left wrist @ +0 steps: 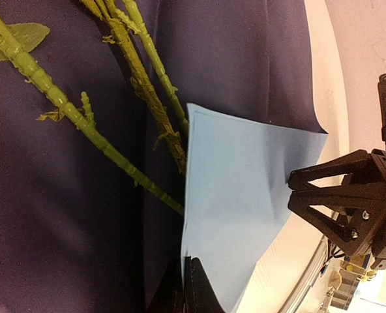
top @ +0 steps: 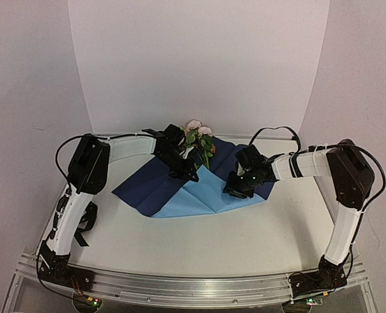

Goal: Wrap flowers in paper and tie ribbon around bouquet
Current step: Adjust the 1/4-folded wrapping paper at the center of the board.

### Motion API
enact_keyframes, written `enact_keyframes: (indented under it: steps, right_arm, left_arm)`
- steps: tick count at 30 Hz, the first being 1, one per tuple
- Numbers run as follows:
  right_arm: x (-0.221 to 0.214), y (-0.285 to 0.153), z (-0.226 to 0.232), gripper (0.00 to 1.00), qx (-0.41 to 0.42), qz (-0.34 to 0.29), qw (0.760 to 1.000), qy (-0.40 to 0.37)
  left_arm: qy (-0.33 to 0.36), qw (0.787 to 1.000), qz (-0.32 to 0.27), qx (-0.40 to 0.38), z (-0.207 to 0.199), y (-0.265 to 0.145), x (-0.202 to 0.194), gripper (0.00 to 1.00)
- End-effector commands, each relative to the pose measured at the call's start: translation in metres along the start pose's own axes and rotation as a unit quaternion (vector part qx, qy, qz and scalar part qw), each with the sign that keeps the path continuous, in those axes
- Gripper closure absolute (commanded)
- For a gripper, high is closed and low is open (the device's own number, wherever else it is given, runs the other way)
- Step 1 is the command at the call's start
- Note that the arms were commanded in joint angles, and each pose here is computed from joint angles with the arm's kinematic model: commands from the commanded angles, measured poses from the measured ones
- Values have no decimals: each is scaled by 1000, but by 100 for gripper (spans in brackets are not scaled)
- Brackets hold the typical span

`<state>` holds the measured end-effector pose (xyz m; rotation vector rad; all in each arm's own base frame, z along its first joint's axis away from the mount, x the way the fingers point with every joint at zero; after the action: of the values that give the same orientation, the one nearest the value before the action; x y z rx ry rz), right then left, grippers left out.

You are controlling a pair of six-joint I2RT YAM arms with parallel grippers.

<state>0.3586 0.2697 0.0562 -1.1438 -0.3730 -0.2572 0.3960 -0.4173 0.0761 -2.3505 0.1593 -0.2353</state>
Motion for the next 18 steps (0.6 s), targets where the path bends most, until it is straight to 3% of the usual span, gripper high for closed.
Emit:
enact_keyframes:
  steps: [1, 13, 18]
  right_arm:
    - [-13, 8, -17, 72, -41, 11, 999, 20]
    - [-35, 17, -39, 86, -85, 34, 994, 64]
    - [-42, 20, -46, 94, -99, 40, 991, 81]
  left_arm:
    - [21, 1000, -13, -8, -7, -1, 11, 97]
    - [22, 999, -22, -7, -6, 2, 15, 92]
    - [18, 999, -33, -1, -4, 1, 20, 86]
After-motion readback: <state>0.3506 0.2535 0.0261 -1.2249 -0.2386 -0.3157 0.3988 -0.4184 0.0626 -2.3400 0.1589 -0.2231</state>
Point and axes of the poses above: each gripper's point midway between its finger pads, its own y axis out along the fingers, its own z axis along the line the jaws close on, x = y × z, the point moved 2 cm from there along -y, back along the fingers, and after that the axes turned 13 degrees about -y, right-handed, at the moved point
